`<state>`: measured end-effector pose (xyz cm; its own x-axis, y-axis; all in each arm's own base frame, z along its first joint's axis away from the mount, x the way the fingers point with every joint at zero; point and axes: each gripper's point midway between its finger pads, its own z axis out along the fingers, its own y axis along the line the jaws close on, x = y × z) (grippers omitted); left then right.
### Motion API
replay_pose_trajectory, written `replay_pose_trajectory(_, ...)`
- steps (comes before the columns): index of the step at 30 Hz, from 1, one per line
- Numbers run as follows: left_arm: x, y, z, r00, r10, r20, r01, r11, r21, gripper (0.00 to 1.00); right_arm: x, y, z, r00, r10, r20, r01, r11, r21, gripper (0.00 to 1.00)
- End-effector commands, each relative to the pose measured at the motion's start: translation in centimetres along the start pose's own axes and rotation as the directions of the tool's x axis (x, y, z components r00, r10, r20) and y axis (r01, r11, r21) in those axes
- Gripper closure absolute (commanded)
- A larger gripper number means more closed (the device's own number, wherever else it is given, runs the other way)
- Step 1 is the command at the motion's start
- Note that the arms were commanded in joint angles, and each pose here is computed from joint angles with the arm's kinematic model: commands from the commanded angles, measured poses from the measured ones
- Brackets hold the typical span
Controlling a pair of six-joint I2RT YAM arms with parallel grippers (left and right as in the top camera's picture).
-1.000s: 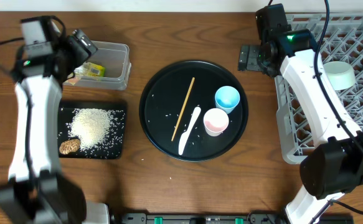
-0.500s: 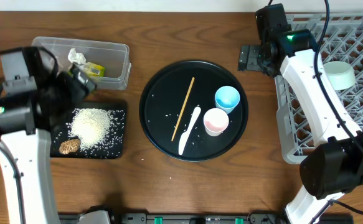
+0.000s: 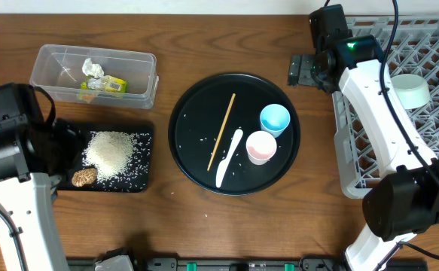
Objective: Sort waste into correct bins and load items into the dishwasher rack
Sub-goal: 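Open the left gripper to drop the tissue into the container, then move the left gripper back over the round tray toward the pink cup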
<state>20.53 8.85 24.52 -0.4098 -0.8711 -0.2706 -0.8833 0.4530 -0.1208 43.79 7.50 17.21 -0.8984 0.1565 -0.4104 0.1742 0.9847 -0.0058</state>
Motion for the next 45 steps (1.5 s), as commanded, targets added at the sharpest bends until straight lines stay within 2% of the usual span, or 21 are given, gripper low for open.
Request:
replay_pose_trajectory(1,1.1,0.3,0.0,0.998,-0.013,-0.055,0.013,1.0,-0.001,0.02,-0.9,-0.3,-1.6,0.999,0.022,0.043,-0.022,1.0,-0.008,0.01)
replay_pose_trajectory(5,3.0,-1.0,-0.3,0.987,0.036,-0.157,-0.022,0.996,0.086,0.02,-0.9,-0.3,-1.6,0.999,0.022,0.043,-0.021,1.0,-0.009,0.01)
replay_pose_trajectory(10,6.0,-3.2,-1.2,0.916,0.332,-0.226,-0.266,0.923,0.278,0.02,-1.2,-0.2,-1.6,0.998,0.029,0.056,-0.029,0.999,-0.014,0.01)
replay_pose_trajectory(13,7.4,-2.7,-1.1,0.886,0.377,-0.269,-0.308,0.913,0.265,0.02,-2.5,0.3,-1.7,0.994,0.039,0.106,-0.035,0.999,-0.036,0.01)
replay_pose_trajectory(17,9.1,-2.1,0.1,0.853,0.404,-0.33,-0.337,0.91,0.242,0.02,-2.6,0.4,-1.7,0.993,0.042,0.11,-0.038,0.998,-0.042,0.01)
replay_pose_trajectory(19,9.7,-1.6,1.0,0.842,0.4,-0.362,-0.338,0.914,0.224,0.02,-1.9,1.7,-1.7,0.995,0.079,0.065,-0.071,0.99,-0.12,0.01)
replay_pose_trajectory(23,10.7,-0.9,3.0,0.825,0.391,-0.407,-0.338,0.92,0.199,0.02,4.3,5.2,-3.0,0.972,0.028,-0.235,-0.107,0.938,-0.331,0.01)
replay_pose_trajectory(25,10.9,-0.9,4.0,0.817,0.409,-0.407,-0.353,0.912,0.207,0.02,4.9,5.9,-3.6,0.966,-0.009,-0.259,-0.093,0.92,-0.381,0.01)
replay_pose_trajectory(28,11.1,-0.9,4.5,0.8,0.441,-0.407,-0.38,0.897,0.226,0.02,5.3,4.6,-4.5,0.966,-0.002,-0.259,-0.091,0.935,-0.344,0.01)
replay_pose_trajectory(32,12.3,-2.2,3.5,0.743,0.54,-0.395,-0.417,0.835,0.359,0.02,4.3,-0.2,-6.5,0.985,0.056,-0.161,-0.085,0.979,-0.184,0.01)
replay_pose_trajectory(37,13.7,-4.2,2.4,0.702,0.62,-0.351,-0.432,0.762,0.482,0.02,2.7,-7.2,-12.8,0.981,0.183,0.058,-0.179,0.982,-0.066,0.01)
replay_pose_trajectory(41,15.5,-5.9,1.7,0.641,0.705,-0.302,-0.485,0.678,0.553,0.02,2.5,-12.6,-17.6,0.923,0.328,0.199,-0.322,0.945,-0.066,0.01)
replay_pose_trajectory(45,17.9,-8.6,1.1,0.569,0.798,-0.2,-0.56,0.554,0.617,0.02,3.4,-17.8,-21.0,0.835,0.46,0.301,-0.468,0.882,-0.052,0.01)
